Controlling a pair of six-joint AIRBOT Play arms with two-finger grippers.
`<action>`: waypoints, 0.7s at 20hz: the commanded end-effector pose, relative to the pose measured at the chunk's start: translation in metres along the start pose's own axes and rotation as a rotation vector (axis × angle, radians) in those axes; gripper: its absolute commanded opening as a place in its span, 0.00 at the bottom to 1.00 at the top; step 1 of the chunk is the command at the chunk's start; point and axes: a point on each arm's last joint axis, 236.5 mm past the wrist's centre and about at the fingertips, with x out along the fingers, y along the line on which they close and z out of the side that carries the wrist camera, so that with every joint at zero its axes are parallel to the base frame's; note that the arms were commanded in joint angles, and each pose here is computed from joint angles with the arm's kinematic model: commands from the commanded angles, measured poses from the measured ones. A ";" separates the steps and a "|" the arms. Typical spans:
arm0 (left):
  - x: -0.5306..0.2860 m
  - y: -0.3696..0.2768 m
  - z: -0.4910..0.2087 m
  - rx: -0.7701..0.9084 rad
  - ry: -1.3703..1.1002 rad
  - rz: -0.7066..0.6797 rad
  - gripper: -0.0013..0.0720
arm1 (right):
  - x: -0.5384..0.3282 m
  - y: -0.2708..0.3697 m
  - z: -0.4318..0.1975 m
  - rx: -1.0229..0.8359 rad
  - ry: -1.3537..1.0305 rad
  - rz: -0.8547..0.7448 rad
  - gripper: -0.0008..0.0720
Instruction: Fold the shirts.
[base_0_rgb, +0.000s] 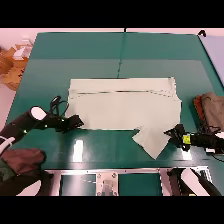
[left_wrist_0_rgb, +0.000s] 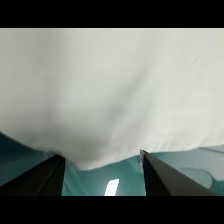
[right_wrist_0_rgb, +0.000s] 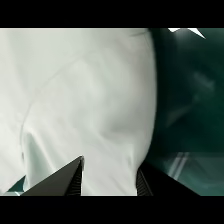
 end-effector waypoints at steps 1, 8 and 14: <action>0.007 -0.005 0.018 -0.027 -0.112 -0.002 0.75 | 0.008 -0.005 0.006 -0.025 -0.043 -0.023 0.57; 0.007 0.009 0.016 0.042 -0.110 0.061 0.04 | 0.007 0.000 0.000 -0.107 -0.015 -0.012 0.06; -0.010 0.010 -0.004 0.156 0.045 0.139 0.04 | -0.023 0.025 0.008 -0.145 0.009 -0.007 0.04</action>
